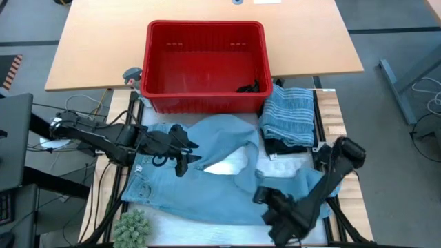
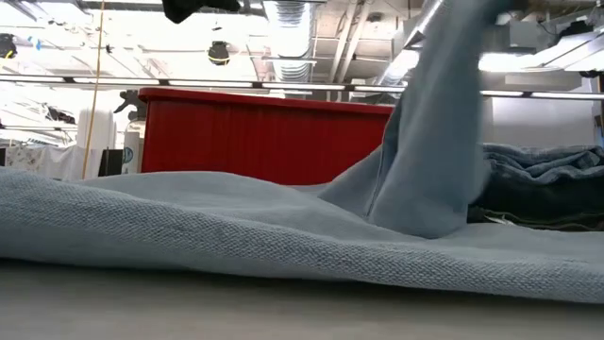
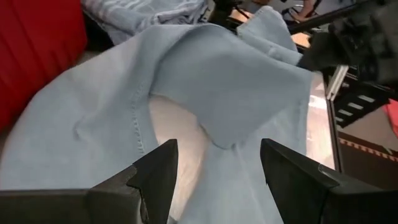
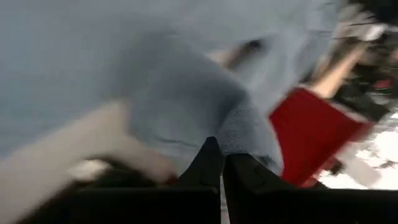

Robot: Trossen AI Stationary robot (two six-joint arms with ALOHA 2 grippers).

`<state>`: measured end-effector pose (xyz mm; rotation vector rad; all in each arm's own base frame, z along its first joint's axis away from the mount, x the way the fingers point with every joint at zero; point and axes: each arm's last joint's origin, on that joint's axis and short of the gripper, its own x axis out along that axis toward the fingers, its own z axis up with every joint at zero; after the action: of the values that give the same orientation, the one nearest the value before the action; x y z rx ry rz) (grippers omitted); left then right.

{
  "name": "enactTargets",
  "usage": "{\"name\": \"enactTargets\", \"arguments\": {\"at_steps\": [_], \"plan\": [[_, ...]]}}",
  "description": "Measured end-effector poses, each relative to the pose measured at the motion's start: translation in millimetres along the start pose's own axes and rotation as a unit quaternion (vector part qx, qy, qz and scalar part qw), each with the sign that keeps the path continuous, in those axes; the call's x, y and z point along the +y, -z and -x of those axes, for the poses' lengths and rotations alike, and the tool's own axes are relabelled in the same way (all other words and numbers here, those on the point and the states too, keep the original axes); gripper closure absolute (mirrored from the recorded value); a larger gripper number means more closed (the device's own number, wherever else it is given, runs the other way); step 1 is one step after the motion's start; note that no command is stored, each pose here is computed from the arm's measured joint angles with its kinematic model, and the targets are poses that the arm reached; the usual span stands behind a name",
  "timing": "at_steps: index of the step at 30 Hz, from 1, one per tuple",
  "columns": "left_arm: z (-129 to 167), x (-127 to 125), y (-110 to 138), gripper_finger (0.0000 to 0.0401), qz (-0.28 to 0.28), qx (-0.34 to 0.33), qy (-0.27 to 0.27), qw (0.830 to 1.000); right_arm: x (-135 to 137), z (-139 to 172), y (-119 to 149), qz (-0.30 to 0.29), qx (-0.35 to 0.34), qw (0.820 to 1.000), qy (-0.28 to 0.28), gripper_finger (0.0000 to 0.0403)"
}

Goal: Fold Laundry from Bin
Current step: Fold the light blue pants

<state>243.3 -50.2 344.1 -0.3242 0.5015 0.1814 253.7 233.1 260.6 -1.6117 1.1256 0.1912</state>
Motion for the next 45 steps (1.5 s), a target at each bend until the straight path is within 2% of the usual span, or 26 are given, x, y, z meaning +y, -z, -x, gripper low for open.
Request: {"name": "enactTargets", "arguments": {"at_steps": [3,5,7,12,15,19,21,23,27,30,32,37,40,45], "plan": [[-0.9,3.3,-0.5,0.0184,0.002,0.003,-0.007,1.0,26.1,6.2,0.3,0.03,0.053,0.996,-0.065,0.0377],[-1.4,5.7,0.0,0.0184,0.001,0.009,-0.014,1.0,36.6,8.1,-0.9,0.027,0.041,0.994,-0.1,0.0377],[-2.0,7.6,-0.3,0.0184,0.002,0.01,-0.018,1.0,46.2,17.4,6.7,0.073,0.022,0.988,-0.134,0.0379],[-6.3,8.6,1.1,0.0184,0.003,0.019,-0.024,1.0,48.0,9.6,19.5,0.076,0.036,0.986,-0.143,0.0379],[-10.9,7.1,3.9,0.0184,-0.005,0.037,-0.008,0.999,43.5,-3.1,28.7,0.107,0.053,0.983,-0.141,0.0379],[-24.6,0.1,4.4,0.0184,-0.033,0.048,0.042,0.997,30.7,-18.6,36.1,0.126,0.071,0.98,-0.138,0.0374],[-35.4,-5.6,0.5,0.0184,-0.051,0.021,0.062,0.997,25.3,-24.9,38.5,0.121,0.084,0.982,-0.12,0.0369],[-46.4,-8.5,-1.3,0.0184,-0.075,-0.004,0.051,0.996,22.1,-29.3,40.8,0.115,0.09,0.982,-0.121,0.0368],[-73.9,-9.2,-13.4,0.0184,-0.113,-0.108,-0.027,0.987,20.6,-32.1,42.3,0.099,0.097,0.983,-0.124,0.0374],[-96.9,-2.2,-21.4,0.0184,-0.097,-0.171,-0.084,0.977,21.3,-30.9,41.6,0.093,0.095,0.984,-0.122,0.0374],[-114.8,7.2,-24.2,0.0184,-0.085,-0.191,-0.093,0.974,22.1,-29.8,41.0,0.094,0.094,0.984,-0.121,0.0372],[-161.3,32.9,-22.2,0.0184,-0.09,-0.172,-0.075,0.978,24.3,-26.4,39.4,0.093,0.09,0.984,-0.118,0.0373],[-185.5,37.6,-24.0,0.0184,-0.134,-0.157,-0.062,0.976,24.9,-25.6,38.9,0.078,0.091,0.986,-0.117,0.0373],[-221.6,34.8,-23.2,0.0184,-0.201,-0.142,-0.075,0.966,24.9,-25.7,38.8,0.061,0.092,0.987,-0.116,0.0372]]}}
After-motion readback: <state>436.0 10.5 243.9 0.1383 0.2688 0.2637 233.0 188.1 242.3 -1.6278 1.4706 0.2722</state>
